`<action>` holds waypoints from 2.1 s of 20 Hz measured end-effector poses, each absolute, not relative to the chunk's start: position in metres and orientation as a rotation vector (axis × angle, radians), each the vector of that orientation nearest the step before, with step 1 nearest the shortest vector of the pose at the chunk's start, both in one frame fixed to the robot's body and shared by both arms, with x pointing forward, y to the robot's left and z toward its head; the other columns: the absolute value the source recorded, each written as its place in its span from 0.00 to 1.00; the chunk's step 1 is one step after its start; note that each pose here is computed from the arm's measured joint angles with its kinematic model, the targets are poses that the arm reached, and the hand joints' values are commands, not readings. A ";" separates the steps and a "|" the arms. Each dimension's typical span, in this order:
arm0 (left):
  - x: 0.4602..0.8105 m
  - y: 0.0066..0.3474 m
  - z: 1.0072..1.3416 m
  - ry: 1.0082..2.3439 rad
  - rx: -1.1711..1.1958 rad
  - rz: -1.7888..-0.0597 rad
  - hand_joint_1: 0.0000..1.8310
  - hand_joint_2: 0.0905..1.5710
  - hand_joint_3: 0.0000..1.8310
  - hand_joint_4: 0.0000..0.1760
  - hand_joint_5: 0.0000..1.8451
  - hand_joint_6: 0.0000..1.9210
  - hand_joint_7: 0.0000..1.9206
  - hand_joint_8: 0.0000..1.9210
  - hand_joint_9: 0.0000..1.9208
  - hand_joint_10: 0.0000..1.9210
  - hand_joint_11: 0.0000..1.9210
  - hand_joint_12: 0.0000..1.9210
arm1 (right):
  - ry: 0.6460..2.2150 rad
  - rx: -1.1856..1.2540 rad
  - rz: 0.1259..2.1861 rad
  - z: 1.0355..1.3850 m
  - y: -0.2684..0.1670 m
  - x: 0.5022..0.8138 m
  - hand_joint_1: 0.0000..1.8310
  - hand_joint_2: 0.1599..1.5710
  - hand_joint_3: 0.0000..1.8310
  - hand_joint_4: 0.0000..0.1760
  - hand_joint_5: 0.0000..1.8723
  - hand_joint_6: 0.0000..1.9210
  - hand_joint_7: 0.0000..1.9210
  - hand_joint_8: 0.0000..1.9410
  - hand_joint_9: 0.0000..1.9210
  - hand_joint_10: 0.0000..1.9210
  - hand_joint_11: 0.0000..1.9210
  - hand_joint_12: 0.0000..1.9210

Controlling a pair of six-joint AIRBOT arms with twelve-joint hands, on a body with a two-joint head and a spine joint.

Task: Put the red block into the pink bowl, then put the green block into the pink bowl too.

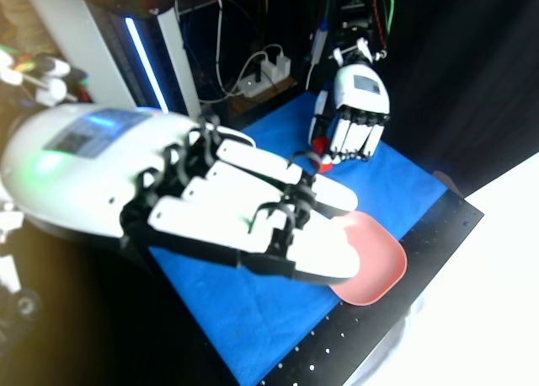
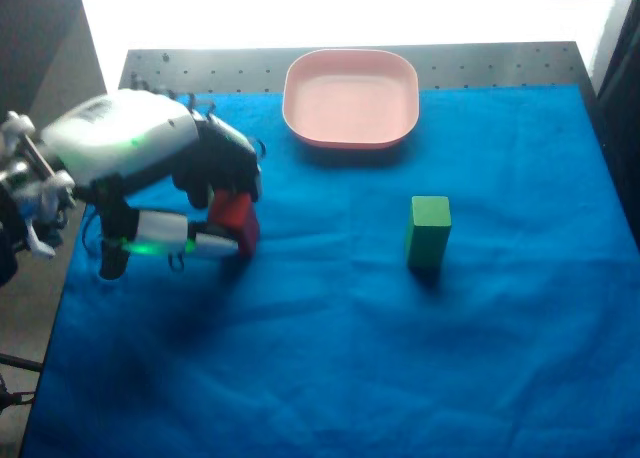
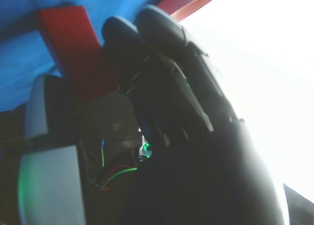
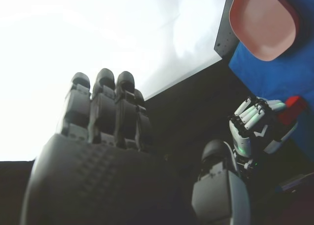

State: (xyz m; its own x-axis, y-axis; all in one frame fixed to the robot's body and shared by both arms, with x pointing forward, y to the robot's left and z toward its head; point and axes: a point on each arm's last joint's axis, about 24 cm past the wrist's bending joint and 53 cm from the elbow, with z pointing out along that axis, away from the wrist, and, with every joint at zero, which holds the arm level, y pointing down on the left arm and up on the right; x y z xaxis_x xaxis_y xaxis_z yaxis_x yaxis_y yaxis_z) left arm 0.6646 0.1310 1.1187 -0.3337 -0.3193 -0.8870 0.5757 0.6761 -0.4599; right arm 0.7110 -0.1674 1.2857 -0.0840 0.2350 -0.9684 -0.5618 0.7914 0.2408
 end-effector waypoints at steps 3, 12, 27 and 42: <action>0.681 0.137 1.146 1.607 0.174 -0.920 0.68 0.68 0.00 0.00 0.53 0.42 0.54 0.55 0.53 0.29 0.34 0.63 | 1.519 -0.273 0.676 1.286 -0.167 0.711 0.00 0.64 0.00 0.00 0.08 0.00 0.16 0.00 0.14 0.01 0.00 0.22; 0.718 0.146 1.200 1.499 0.184 -0.861 0.69 0.67 0.00 0.00 0.62 0.26 0.52 0.61 0.44 0.51 0.29 0.79 | 1.574 -0.278 0.700 1.258 -0.153 0.714 0.00 0.66 0.00 0.00 0.05 0.00 0.12 0.00 0.08 0.00 0.00 0.11; 0.765 0.096 1.212 1.446 0.217 -0.856 0.62 0.64 0.00 0.00 0.63 0.34 0.67 0.52 0.66 0.82 0.63 0.99 | 1.547 -0.279 0.852 1.235 -0.115 0.718 0.00 0.63 0.00 0.00 0.03 0.00 0.08 0.00 0.03 0.00 0.00 0.00; 0.786 0.052 1.192 1.480 0.187 -0.904 0.68 0.66 0.00 0.00 0.55 0.39 0.58 0.52 0.59 0.53 0.53 0.75 | 1.522 -0.271 0.938 1.237 -0.097 0.712 0.00 0.59 0.00 0.07 0.05 0.00 0.06 0.00 0.07 0.00 0.06 0.03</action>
State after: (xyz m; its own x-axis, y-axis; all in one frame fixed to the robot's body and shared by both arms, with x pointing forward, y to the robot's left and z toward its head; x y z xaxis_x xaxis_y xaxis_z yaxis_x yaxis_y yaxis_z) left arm 0.7856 0.0520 1.1916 -0.1591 -0.4037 -0.9009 0.6170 0.6718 -0.4100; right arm 0.7122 -0.0966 1.2369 -0.2074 0.3486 -0.9140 -0.6601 0.6398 0.3938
